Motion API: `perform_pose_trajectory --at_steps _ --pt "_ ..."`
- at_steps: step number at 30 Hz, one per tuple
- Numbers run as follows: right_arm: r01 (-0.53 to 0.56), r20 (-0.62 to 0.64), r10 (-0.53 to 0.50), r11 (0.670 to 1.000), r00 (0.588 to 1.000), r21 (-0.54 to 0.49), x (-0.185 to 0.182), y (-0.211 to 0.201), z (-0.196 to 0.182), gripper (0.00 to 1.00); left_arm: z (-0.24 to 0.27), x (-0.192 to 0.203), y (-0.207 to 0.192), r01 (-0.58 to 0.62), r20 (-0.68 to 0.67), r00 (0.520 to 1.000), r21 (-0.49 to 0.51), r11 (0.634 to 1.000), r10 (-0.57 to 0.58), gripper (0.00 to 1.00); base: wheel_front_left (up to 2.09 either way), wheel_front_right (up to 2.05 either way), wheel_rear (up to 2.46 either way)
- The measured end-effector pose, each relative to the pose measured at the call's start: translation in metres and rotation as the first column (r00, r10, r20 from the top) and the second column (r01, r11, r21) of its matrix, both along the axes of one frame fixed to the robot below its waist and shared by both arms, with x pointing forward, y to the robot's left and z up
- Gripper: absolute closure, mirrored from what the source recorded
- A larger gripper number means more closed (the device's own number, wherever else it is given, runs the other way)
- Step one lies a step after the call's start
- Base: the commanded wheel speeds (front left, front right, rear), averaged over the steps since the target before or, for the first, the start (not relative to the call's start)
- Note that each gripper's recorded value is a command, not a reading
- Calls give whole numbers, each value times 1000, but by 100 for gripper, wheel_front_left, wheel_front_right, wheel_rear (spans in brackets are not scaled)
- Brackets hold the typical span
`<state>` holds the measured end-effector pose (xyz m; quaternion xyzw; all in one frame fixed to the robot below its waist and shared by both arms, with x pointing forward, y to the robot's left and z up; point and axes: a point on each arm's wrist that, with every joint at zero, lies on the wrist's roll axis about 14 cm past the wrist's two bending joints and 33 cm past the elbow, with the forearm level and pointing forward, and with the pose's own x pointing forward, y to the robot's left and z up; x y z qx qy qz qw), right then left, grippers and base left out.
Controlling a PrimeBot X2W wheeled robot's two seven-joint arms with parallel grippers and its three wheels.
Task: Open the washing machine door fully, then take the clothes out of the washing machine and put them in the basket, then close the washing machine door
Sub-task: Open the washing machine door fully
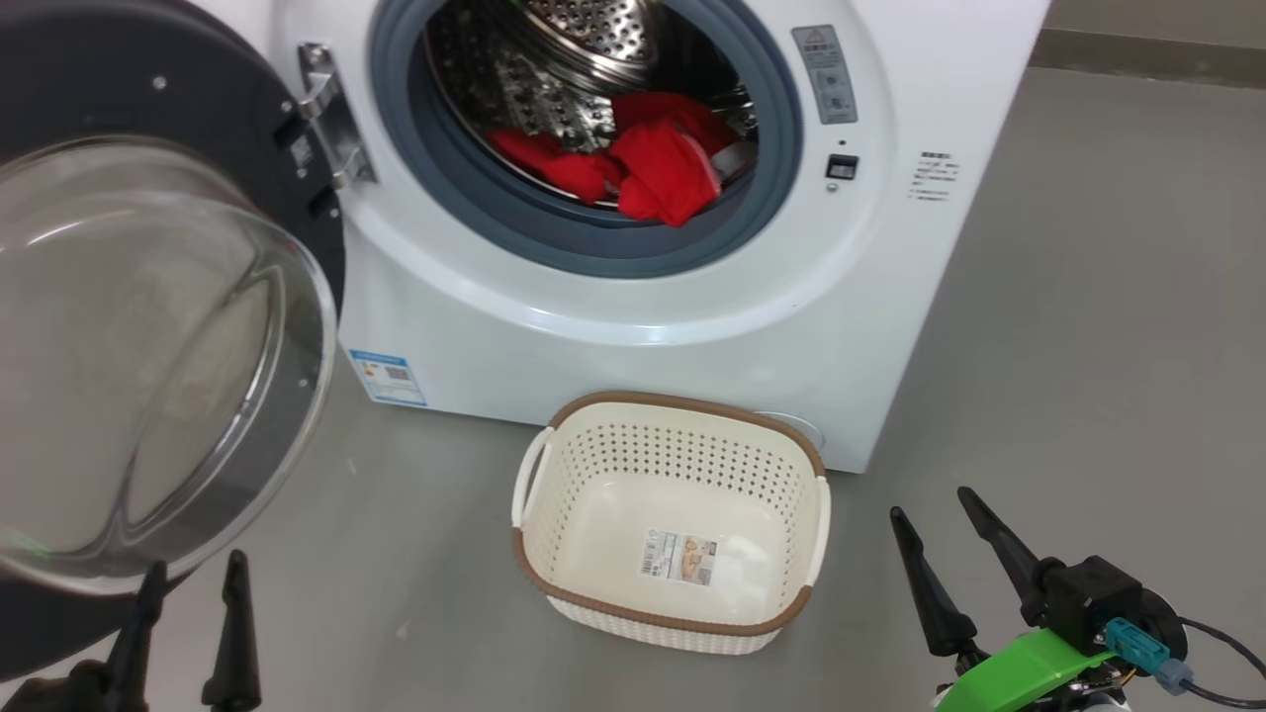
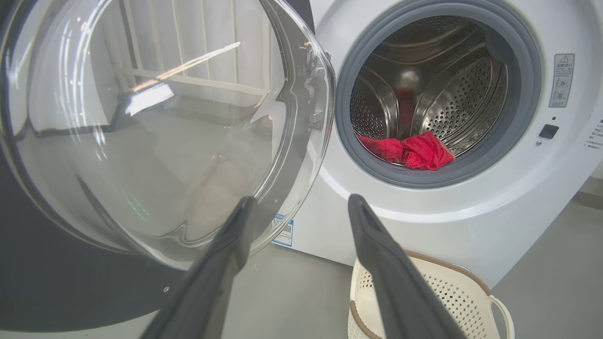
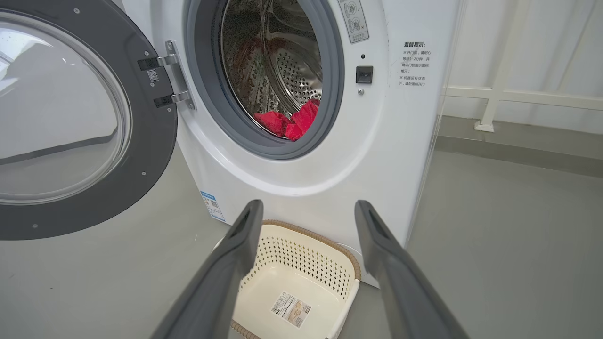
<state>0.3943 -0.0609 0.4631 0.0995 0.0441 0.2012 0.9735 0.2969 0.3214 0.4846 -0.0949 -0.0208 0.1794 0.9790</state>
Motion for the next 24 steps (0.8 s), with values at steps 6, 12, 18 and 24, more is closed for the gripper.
perform_pose_trajectory --at_steps 6,12,18,24 --pt "73 5 -73 997 997 2 0 -24 2 0 3 20 -29 109 12 994 -1 994 -109 0 0 0 0" --pt "154 7 -154 988 988 2 -4 -52 3 0 7 41 -58 216 31 976 -13 976 -215 0 0 0 0" --pt "221 2 -221 975 975 -2 -10 -75 1 0 5 56 -88 313 32 949 -23 949 -312 0 0 0 0" --pt "292 5 -292 956 956 -1 -18 -98 2 0 0 63 -110 380 22 925 -35 924 -379 0 0 0 0"
